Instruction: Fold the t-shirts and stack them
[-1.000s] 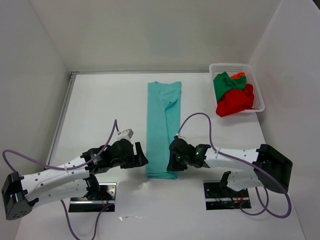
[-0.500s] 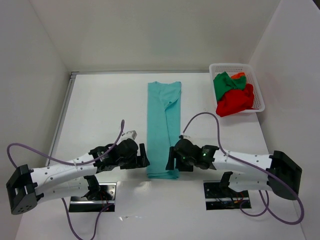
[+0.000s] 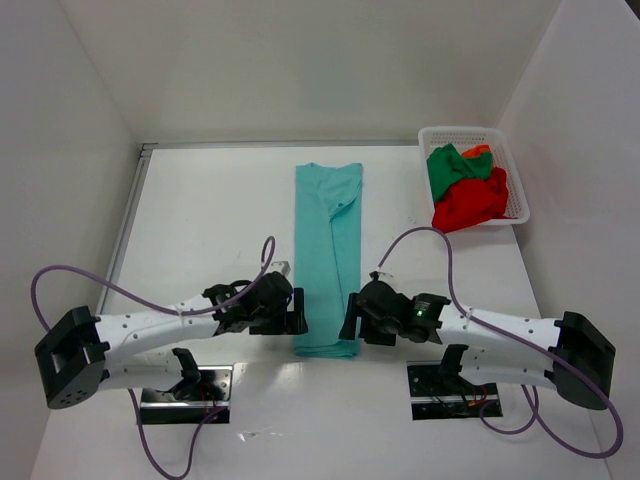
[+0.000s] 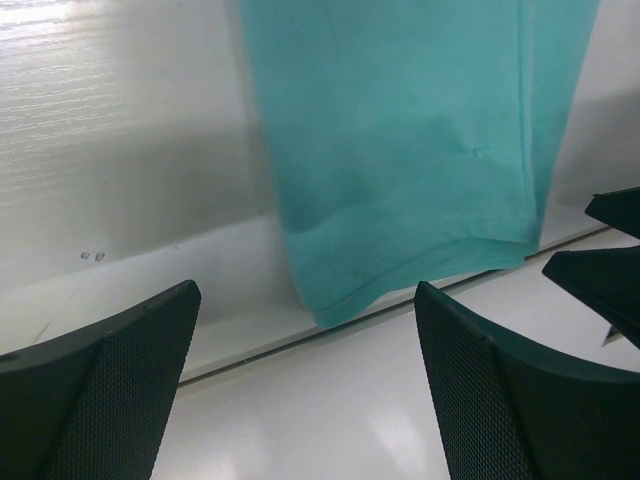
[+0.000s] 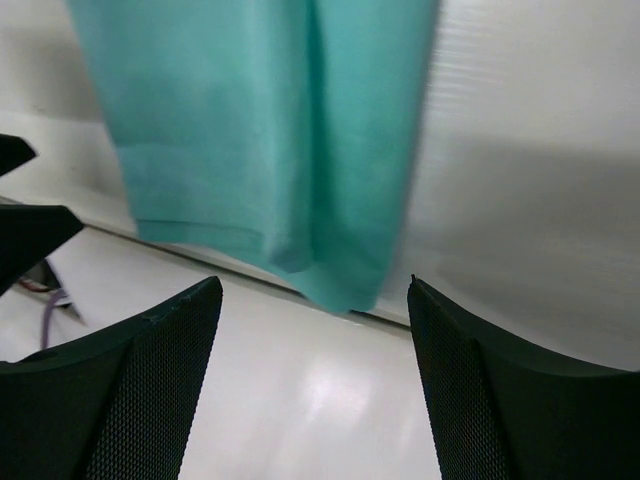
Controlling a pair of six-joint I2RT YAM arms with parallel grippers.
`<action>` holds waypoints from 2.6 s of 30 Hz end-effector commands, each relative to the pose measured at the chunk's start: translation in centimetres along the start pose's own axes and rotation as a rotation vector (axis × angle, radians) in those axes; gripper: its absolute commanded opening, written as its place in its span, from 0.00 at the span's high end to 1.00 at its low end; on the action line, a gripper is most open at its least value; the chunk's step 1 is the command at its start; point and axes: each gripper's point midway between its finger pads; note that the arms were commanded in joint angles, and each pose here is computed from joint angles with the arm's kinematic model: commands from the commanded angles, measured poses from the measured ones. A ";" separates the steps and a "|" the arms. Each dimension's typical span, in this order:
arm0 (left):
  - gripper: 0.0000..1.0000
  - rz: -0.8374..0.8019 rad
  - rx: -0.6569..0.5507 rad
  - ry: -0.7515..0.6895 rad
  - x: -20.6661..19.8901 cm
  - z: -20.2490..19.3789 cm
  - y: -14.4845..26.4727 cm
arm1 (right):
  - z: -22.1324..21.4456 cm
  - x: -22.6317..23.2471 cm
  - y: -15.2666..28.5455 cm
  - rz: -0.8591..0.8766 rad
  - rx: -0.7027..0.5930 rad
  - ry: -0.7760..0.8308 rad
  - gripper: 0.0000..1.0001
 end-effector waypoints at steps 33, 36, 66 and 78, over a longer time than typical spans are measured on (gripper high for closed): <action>0.14 0.030 0.151 -0.038 1.0 -2.7 -0.9 | -2.5 -2.1 -2.1 0.025 0.023 -0.054 0.51; 0.14 0.029 0.150 -0.029 1.1 -2.8 -1.0 | -2.6 -2.2 -2.2 0.017 0.029 -0.054 0.56; 0.69 0.107 0.174 0.018 2.0 -3.5 -4.0 | -2.2 -2.1 -2.6 0.011 0.009 -0.072 0.91; 1.00 0.074 0.121 -0.024 -1.1 -1.1 -1.9 | 1.4 0.0 -0.5 -0.003 -0.080 -0.068 1.00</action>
Point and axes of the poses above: each gripper's point midway between its finger pads, its own y axis back along the fingers, its own x axis along the line the jaws close on, z = x × y, and after that the axes turned 12 degrees about y, right-handed
